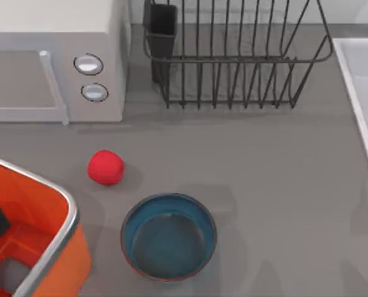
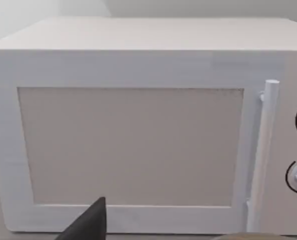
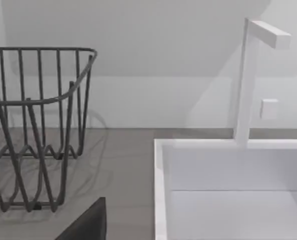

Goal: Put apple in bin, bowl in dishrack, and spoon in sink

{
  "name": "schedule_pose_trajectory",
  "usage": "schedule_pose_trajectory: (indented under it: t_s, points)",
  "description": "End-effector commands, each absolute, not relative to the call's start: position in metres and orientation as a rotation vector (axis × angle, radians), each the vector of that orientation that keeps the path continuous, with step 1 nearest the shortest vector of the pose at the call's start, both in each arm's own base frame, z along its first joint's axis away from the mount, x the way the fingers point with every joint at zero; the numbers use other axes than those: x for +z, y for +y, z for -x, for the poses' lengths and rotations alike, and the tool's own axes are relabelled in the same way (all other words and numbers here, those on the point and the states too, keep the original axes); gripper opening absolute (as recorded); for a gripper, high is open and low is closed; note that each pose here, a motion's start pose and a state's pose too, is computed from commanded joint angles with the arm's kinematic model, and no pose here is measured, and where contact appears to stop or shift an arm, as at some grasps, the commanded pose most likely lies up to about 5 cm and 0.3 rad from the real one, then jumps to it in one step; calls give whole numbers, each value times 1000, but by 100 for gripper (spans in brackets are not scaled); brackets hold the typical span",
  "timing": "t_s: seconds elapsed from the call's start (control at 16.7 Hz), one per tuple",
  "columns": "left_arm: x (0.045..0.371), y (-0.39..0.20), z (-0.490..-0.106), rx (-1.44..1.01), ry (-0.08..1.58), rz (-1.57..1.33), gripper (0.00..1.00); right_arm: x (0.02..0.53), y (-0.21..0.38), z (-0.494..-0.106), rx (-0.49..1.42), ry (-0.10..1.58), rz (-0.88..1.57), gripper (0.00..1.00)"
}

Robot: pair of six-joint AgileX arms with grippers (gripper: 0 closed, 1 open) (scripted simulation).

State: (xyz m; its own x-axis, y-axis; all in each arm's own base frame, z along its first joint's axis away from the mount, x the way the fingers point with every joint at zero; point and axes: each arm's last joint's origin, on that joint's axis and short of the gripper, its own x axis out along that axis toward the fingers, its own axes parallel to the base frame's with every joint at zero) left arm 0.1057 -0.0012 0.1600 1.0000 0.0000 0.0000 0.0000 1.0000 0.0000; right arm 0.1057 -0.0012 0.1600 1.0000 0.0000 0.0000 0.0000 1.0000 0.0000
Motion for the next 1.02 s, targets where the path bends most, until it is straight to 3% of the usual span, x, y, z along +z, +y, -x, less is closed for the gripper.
schedule_pose_trajectory:
  t_s: [0.42, 0.72, 1.02]
  points:
    - [179, -5, -109, -37, 107, -7, 100, 160, -1, -106, 0, 0, 0, 100]
    - [221, -17, -134, -121, 363, -40, 100, 160, -1, -106, 0, 0, 0, 100]
    - [258, -44, -192, -225, 697, -108, 100, 160, -1, -106, 0, 0, 0, 100]
